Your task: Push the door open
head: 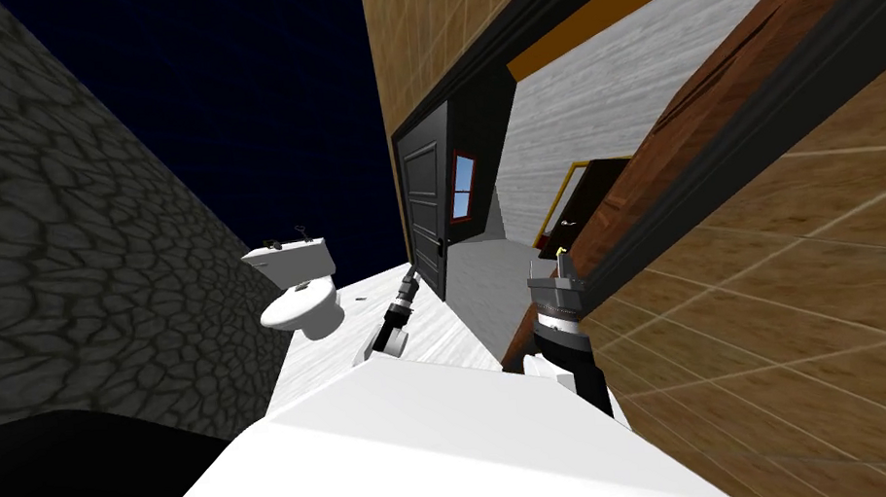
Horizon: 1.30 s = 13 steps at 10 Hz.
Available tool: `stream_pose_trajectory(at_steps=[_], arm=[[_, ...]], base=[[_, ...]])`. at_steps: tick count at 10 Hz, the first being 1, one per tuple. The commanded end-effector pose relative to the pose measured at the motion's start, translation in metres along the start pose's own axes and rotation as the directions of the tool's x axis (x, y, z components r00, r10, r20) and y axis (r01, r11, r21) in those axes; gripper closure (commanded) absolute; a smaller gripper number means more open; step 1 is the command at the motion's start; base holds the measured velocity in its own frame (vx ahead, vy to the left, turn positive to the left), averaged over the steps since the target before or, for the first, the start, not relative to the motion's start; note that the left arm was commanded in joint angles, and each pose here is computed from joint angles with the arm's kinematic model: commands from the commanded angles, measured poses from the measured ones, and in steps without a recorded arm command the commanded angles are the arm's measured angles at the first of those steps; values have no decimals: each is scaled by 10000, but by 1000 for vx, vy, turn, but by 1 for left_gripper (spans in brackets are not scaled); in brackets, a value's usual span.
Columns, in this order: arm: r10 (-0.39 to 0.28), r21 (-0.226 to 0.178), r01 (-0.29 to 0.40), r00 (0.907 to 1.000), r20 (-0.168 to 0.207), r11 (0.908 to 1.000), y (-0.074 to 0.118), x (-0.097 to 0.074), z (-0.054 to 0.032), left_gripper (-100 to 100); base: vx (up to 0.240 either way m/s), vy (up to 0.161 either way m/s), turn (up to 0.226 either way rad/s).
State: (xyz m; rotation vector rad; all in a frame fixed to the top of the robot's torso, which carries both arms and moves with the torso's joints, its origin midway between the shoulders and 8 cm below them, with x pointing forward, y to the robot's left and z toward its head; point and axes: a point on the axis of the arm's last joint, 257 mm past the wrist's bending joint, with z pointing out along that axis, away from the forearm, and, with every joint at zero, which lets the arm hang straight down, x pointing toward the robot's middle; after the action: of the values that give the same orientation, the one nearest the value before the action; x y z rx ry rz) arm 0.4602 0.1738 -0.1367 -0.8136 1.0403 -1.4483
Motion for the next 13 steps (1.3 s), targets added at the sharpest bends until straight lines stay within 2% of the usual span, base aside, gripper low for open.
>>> stream_pose_trajectory(at_steps=[1, 4, 13], arm=[[-94, -116, 92, 9998, -167, 9999, 91, 77, 34, -100], [-323, -426, 299, 9978, -576, 9986, 299, 255, 116, -100], [-805, -1175, 634, 9858, -1471, 9910, 739, 675, 277, -100]], base=[[100, 73, -28], [108, 105, -42], [96, 107, -35]])
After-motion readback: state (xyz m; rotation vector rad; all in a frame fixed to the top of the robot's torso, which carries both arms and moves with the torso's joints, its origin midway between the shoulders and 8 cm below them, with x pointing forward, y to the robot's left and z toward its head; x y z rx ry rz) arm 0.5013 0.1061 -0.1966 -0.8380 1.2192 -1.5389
